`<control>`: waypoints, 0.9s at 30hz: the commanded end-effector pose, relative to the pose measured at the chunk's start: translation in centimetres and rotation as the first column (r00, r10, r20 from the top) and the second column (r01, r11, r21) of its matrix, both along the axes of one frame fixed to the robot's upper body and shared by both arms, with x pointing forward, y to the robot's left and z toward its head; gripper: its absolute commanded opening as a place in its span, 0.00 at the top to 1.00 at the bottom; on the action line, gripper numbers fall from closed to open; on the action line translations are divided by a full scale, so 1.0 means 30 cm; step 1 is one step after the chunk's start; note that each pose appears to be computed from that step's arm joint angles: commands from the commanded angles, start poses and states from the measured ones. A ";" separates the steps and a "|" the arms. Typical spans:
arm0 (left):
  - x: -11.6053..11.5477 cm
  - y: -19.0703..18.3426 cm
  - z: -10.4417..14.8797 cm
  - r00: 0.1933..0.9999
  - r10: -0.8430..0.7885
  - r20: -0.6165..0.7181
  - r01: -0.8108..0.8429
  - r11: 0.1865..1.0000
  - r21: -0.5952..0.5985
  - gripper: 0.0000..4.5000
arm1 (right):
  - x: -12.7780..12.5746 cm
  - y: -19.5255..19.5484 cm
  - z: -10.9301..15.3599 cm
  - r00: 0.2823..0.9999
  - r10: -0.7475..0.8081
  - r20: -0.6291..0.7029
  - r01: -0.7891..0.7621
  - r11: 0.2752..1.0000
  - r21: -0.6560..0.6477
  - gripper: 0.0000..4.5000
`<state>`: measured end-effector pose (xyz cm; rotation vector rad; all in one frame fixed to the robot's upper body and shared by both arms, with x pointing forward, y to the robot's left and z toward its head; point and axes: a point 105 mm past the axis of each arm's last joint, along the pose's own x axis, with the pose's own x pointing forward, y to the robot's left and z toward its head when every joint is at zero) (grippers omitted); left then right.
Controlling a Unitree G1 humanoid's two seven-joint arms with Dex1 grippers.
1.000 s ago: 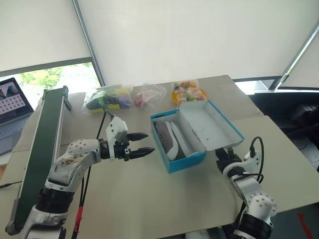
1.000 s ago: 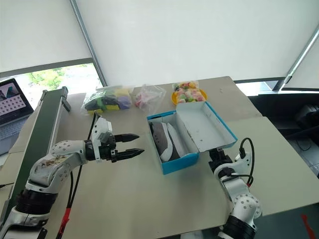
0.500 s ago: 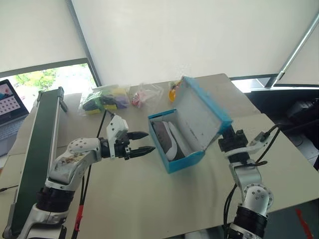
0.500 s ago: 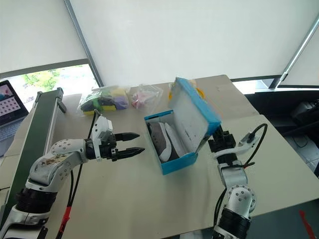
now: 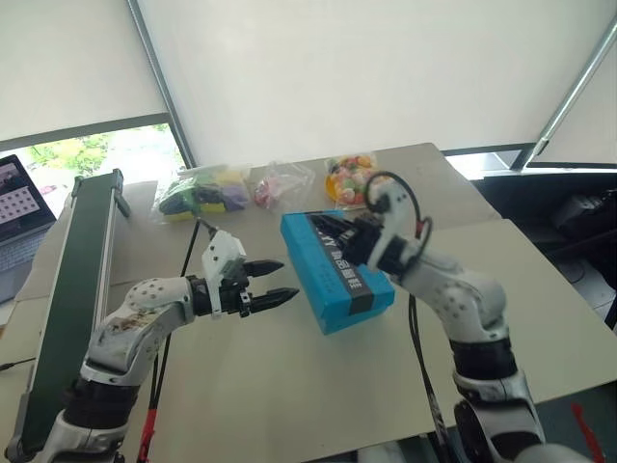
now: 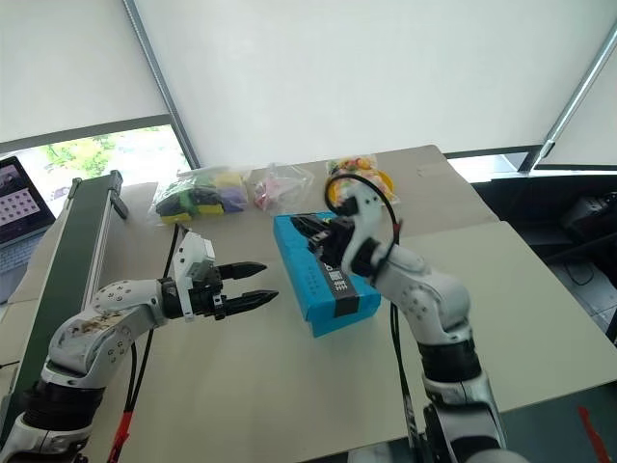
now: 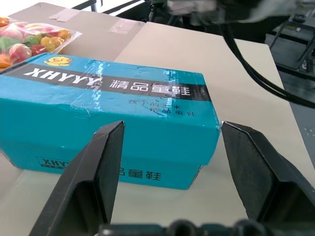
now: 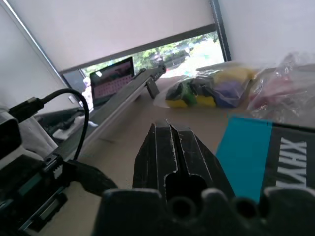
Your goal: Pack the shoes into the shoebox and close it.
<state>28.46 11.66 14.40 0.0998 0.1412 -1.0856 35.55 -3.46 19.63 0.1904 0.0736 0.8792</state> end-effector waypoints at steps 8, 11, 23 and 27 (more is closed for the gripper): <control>-0.023 0.048 0.049 0.989 0.132 0.073 -0.131 0.991 -0.022 0.27 | 0.204 -0.025 -0.396 0.971 -0.170 -0.168 0.072 0.878 -0.474 0.99; -0.029 0.075 0.049 0.978 0.196 0.076 -0.194 0.980 -0.032 0.27 | 0.204 -0.063 -0.453 0.960 -0.195 -0.204 0.070 0.866 -0.496 0.99; 0.025 0.281 0.092 0.783 0.620 0.048 -0.601 0.775 -0.194 0.27 | 0.173 -0.142 0.096 0.979 -0.197 -0.060 0.206 0.948 0.245 0.99; 0.031 0.321 0.097 0.718 0.696 0.027 -0.670 0.700 -0.246 0.27 | 0.099 -0.203 0.226 0.984 -0.177 -0.026 0.171 0.893 0.416 0.99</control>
